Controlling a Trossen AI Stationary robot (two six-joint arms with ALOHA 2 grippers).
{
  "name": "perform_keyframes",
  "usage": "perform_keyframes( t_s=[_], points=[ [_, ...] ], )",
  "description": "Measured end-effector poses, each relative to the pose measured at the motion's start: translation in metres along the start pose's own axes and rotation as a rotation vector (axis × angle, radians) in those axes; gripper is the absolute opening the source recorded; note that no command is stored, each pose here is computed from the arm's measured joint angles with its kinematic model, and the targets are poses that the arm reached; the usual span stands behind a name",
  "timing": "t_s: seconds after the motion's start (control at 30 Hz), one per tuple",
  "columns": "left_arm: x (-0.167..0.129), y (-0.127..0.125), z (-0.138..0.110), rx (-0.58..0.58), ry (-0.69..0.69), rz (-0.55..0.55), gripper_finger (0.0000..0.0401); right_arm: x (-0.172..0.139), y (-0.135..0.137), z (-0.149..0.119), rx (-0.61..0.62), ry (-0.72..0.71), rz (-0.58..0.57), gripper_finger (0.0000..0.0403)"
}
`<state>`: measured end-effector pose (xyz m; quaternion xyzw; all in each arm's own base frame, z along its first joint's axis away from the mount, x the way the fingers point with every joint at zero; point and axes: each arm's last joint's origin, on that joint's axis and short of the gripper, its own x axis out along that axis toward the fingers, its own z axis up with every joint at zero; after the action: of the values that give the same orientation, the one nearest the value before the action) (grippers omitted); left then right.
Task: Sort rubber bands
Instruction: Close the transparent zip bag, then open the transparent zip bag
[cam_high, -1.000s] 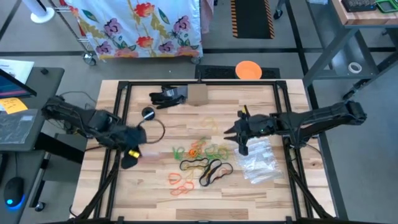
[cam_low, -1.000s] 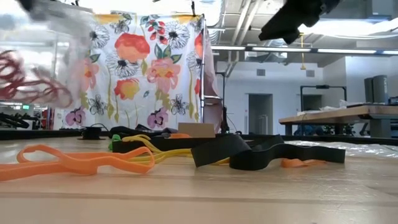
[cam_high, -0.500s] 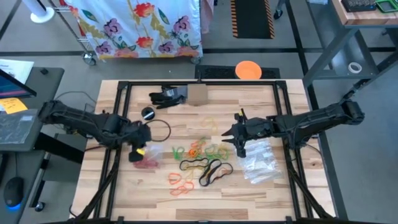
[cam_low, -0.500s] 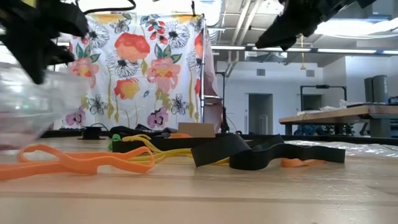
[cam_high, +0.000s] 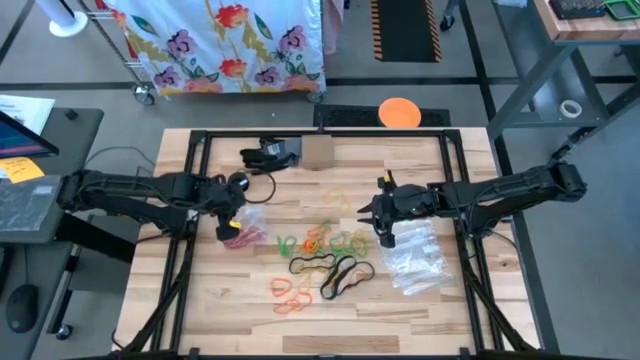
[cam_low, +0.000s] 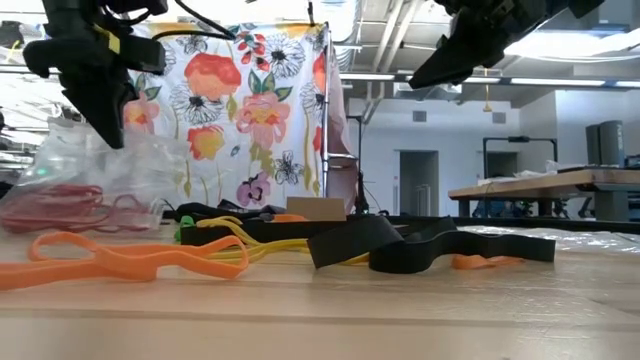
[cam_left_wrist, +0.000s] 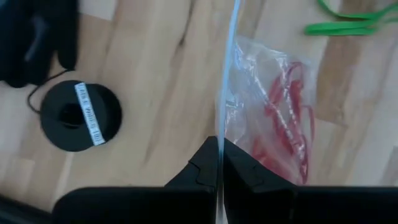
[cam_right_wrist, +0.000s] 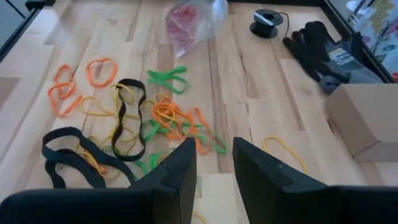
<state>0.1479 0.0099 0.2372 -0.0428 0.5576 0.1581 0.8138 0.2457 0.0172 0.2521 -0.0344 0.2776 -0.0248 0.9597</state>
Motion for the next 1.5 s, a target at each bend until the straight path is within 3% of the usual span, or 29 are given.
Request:
perform_keyframes(
  t_s=[0.27, 0.63, 0.87, 1.0, 1.13, 1.23, 1.37, 1.5],
  points=[
    [0.000, 0.001, 0.000, -0.023, -0.004, 0.047, 0.0005, 0.000, 0.000, 0.000, -0.006, 0.004, 0.000, 0.0102],
    [0.000, 0.004, -0.001, -0.052, -0.009, 0.110, 0.0096, 0.000, 0.000, -0.001, -0.004, 0.009, 0.001, 0.0102],
    [-0.020, 0.007, 0.015, -0.097, -0.130, 0.195, 0.0103, -0.001, -0.007, 0.003, -0.013, -0.010, -0.021, 0.0102],
    [-0.046, 0.009, 0.031, -0.125, -0.237, 0.156, 0.0103, -0.003, -0.010, 0.010, 0.015, -0.034, -0.033, 0.0102],
    [-0.050, 0.004, 0.042, -0.248, -0.336, 0.000, 0.0103, -0.003, -0.008, 0.005, 0.106, 0.018, -0.003, 0.0102],
    [-0.040, -0.006, 0.045, -0.245, -0.354, -0.122, 0.0103, -0.004, -0.003, -0.009, 0.194, 0.162, 0.044, 0.0102],
    [-0.013, -0.029, 0.048, -0.192, -0.415, -0.210, 0.0103, -0.008, 0.009, -0.028, 0.357, 0.338, 0.017, 0.0102],
    [0.015, -0.053, 0.054, -0.120, -0.537, -0.283, 0.0103, -0.013, 0.021, -0.042, 0.424, 0.415, -0.099, 0.0102]
  ],
)
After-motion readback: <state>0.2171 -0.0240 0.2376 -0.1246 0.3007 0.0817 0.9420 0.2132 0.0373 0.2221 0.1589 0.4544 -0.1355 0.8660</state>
